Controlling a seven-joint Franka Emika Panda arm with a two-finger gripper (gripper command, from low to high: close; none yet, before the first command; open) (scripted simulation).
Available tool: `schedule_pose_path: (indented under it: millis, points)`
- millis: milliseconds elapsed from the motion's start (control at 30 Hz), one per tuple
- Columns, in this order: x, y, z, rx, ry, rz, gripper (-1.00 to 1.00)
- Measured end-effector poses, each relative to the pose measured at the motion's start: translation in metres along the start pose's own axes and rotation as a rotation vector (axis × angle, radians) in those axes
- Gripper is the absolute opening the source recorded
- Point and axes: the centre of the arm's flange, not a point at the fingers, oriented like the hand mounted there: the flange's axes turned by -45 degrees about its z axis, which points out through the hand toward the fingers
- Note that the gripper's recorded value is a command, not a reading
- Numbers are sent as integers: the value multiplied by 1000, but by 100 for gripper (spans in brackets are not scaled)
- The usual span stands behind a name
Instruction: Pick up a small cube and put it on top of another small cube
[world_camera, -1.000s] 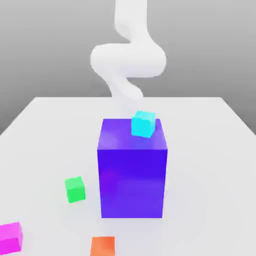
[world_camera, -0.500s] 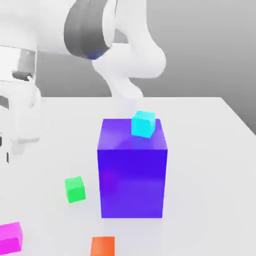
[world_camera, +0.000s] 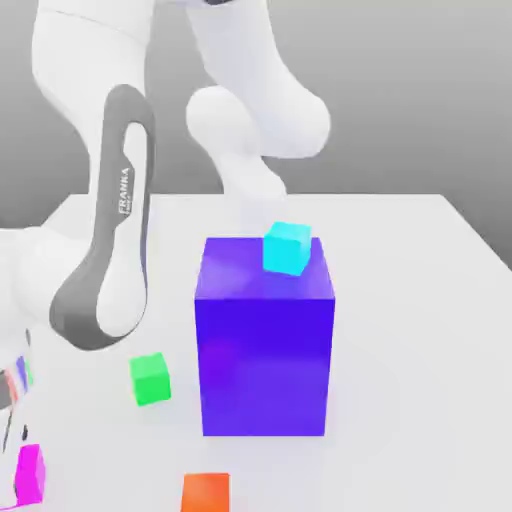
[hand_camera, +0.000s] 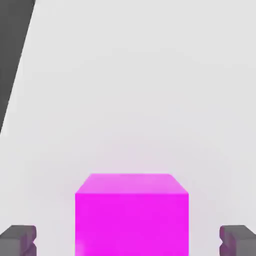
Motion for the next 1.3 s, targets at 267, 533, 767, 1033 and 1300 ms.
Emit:
schedule_pose_path:
  millis: [267, 533, 767, 1033, 1300]
  points:
    - [1, 0, -32, 1, 0, 1, -100]
    - [-59, 31, -93, 43, -39, 138, -100]
    - [-122, 81, -111, 38, -39, 294, -100]
    - [-160, 133, -91, -1, 4, 439, -100]
    - [-163, 134, -46, 0, 2, 440, 100]
